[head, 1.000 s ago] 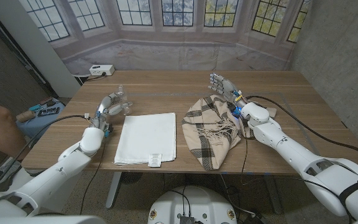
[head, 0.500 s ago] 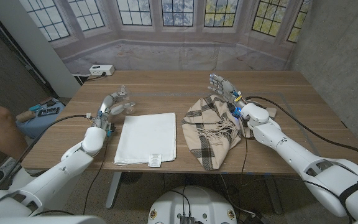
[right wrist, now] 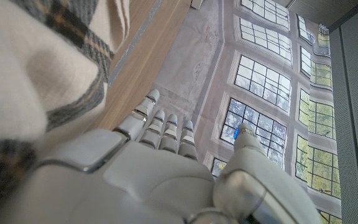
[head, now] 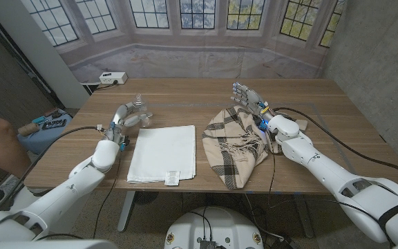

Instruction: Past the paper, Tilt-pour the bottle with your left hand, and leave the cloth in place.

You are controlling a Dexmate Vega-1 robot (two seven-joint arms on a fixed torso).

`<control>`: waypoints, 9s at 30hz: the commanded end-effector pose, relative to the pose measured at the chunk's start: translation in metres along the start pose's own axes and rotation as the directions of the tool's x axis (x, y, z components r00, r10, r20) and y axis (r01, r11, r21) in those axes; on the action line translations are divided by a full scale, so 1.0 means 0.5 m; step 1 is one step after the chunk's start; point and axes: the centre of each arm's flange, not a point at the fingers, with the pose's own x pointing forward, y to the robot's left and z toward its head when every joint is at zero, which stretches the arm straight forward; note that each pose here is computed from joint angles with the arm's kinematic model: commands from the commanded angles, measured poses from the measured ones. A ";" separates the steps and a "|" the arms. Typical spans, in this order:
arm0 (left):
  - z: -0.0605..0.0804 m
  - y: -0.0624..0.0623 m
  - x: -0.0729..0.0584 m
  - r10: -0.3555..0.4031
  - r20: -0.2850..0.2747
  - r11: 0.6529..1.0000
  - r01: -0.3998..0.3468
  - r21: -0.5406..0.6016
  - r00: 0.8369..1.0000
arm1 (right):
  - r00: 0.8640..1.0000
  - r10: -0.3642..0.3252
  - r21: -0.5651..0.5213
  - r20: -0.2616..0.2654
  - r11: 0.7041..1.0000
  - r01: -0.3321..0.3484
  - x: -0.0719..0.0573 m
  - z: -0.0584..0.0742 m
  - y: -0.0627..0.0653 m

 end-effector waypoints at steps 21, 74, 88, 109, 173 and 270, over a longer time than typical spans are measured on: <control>0.077 0.036 0.029 -0.126 0.039 0.991 0.124 0.058 0.991 | 1.000 0.007 -0.026 0.011 1.000 -0.007 -0.001 0.033 0.005; 0.185 0.061 0.068 -0.303 0.089 0.937 0.279 0.209 0.949 | 0.999 0.029 -0.040 0.045 0.999 -0.027 0.010 0.053 0.028; 0.212 0.091 0.105 -0.359 0.059 0.901 0.329 0.282 0.932 | 0.998 0.039 -0.044 0.050 0.998 -0.037 0.026 0.056 0.027; 0.260 0.081 0.158 -0.532 -0.046 0.771 0.506 0.386 0.845 | 0.998 0.029 -0.055 0.060 0.998 -0.026 0.014 0.069 0.015; 0.429 0.108 0.297 -0.703 -0.355 0.256 0.685 0.683 0.616 | 0.997 0.046 -0.017 0.057 0.999 -0.045 0.039 0.040 0.030; 0.440 -0.039 0.394 -0.561 -0.734 -0.338 0.703 0.625 0.382 | 0.996 -0.034 0.059 0.078 0.998 0.030 0.031 -0.008 0.011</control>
